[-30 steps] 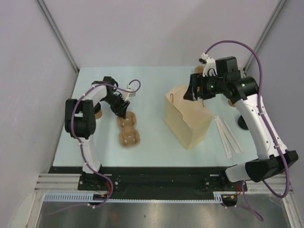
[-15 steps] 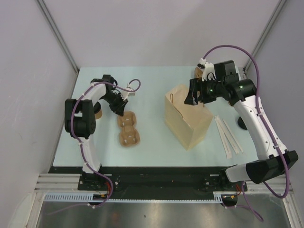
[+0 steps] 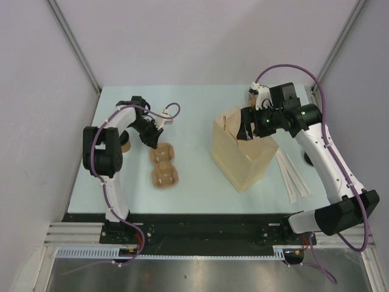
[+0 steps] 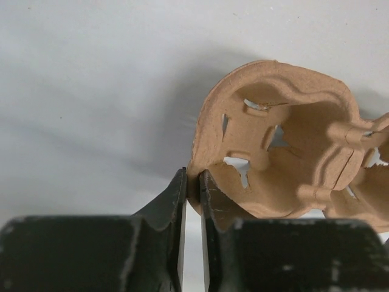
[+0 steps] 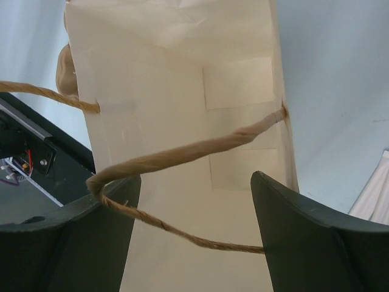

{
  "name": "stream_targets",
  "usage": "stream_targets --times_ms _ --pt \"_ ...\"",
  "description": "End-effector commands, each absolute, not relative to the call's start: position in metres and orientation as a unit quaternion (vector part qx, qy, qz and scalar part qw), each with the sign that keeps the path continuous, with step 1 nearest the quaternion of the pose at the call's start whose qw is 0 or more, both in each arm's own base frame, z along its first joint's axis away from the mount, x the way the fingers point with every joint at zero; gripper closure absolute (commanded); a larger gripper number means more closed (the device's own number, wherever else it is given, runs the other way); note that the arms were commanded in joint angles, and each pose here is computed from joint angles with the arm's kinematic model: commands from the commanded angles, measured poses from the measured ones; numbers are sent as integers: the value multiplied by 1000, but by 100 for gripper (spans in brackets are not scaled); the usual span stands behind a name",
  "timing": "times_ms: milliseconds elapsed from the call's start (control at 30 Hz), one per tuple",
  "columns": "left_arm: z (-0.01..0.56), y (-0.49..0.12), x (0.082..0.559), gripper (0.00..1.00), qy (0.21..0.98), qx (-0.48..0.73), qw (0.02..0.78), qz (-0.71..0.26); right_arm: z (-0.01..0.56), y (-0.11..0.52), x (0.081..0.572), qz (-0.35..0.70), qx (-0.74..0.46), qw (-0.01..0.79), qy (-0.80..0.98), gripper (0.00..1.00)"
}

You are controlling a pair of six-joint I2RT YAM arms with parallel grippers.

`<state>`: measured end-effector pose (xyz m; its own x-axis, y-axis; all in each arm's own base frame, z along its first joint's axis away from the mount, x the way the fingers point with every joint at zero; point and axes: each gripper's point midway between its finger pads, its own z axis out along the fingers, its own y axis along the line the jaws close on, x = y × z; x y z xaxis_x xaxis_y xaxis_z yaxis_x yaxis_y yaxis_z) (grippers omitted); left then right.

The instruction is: Pack the takeout coffee

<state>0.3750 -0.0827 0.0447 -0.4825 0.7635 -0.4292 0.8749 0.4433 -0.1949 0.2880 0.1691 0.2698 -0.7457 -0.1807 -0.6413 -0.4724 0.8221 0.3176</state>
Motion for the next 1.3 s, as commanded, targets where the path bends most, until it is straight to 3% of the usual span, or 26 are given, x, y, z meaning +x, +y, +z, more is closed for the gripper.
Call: stream_targets --times_ms 0,100,167,400,633,767,800,900,1100,1167,1267 --pt "53 -85 373 90 824 505 158 -203 277 168 287 228 -190 329 896 21" --pt "63 -90 372 100 822 499 173 -212 276 168 285 226 -193 329 896 24" --pt "68 -94 370 100 821 494 180 -222 276 169 283 226 -195 329 896 29" --pt "78 -101 363 100 821 483 192 -238 324 176 275 262 -206 384 861 27" --pt "98 -109 367 100 819 466 212 -259 349 163 276 253 -181 413 856 39" --pt "125 -116 371 100 813 455 235 -276 356 156 278 246 -161 422 858 33" --pt "130 -116 370 100 814 451 237 -279 363 154 279 243 -160 432 854 25" --pt "152 -121 374 100 809 446 260 -282 369 153 288 231 -161 448 849 15" --pt "194 -130 376 100 799 429 299 -296 354 151 304 181 -178 444 859 6" --pt "205 -133 377 100 797 423 310 -300 341 156 304 169 -213 427 862 7" --pt "222 -135 378 100 793 411 330 -307 330 155 304 163 -224 409 869 22"
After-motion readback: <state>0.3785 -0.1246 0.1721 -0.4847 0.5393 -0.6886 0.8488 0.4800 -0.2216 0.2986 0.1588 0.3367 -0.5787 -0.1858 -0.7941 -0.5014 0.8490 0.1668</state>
